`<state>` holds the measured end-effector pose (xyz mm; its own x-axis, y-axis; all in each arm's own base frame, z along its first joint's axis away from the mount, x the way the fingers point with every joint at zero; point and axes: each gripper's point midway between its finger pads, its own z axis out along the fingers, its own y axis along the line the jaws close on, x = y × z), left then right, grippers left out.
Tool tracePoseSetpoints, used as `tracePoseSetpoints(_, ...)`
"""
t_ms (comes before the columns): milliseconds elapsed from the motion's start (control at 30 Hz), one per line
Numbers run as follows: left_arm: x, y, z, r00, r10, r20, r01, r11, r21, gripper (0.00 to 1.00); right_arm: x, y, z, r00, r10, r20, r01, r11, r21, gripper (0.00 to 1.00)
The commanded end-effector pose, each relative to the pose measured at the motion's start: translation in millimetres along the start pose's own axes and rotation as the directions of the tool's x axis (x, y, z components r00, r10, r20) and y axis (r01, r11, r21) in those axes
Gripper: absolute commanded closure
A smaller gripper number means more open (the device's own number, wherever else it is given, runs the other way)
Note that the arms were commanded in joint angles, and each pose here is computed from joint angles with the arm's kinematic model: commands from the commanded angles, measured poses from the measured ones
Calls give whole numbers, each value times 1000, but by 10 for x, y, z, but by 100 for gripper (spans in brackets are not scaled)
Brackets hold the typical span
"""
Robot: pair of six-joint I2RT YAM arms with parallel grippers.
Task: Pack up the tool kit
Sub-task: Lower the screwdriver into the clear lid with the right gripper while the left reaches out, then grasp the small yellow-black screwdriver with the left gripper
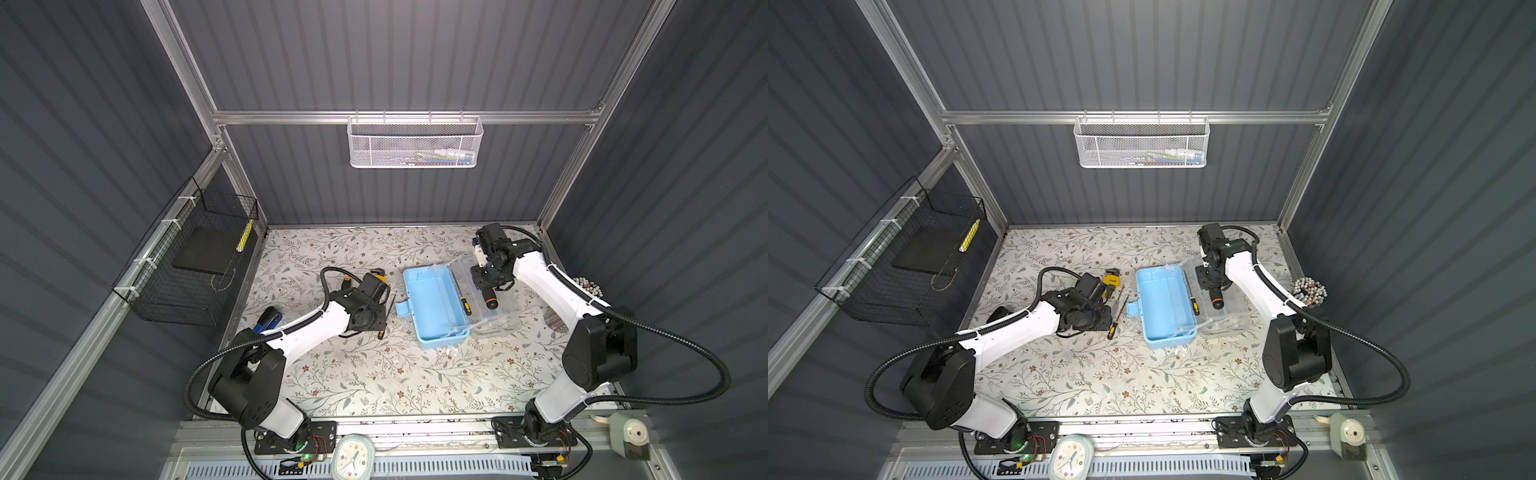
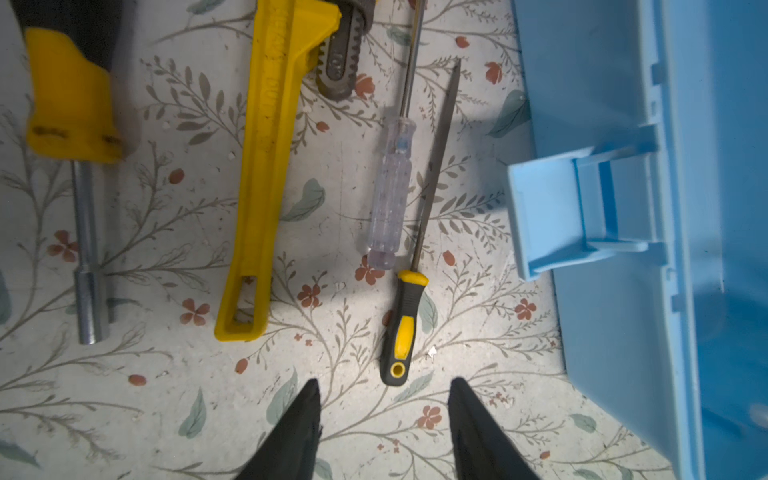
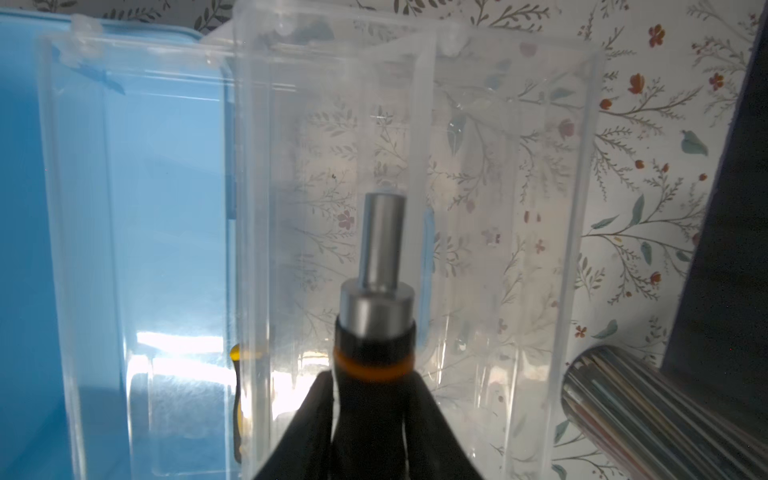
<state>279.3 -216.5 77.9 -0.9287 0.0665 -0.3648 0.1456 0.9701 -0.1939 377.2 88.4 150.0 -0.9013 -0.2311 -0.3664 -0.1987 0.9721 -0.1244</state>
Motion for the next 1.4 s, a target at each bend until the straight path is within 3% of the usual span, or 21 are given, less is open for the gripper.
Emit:
tracePoseSetpoints(0,105,-10,95,999,0,-49,0,1000,5,49,3,-16,-12,1000,-2,17,2,1000,11,64)
tracePoseSetpoints(300,163,-14,254,997,4,-79,-5,1000,-17,46,21,-20,50,1000,5,22,-5,1000,-2,60)
tracePoseSetpoints(500,143,-71,282,997,0,-78,0,1000,3,46,22,-94,-12,999,-22,49,21,1000,22,67)
tracePoseSetpoints(700,152,-78,270,997,12,-79,-13,1000,-14,45,-9,-42,-73,998,22,59,-20,1000,-24,48)
tracePoseSetpoints(900,217,-61,340,995,13,-100,-15,1000,-23,49,-113,68,-354,979,111,169,-90,988,-127,35)
tracePoseSetpoints(1233,349,-97,555,989,28,-148,-38,997,-63,54,-32,100,-625,955,186,231,-143,971,-191,28)
tracePoseSetpoints(1367,340,-50,573,990,26,-138,-39,995,-88,67,-1,77,-660,954,185,236,-143,972,-183,27)
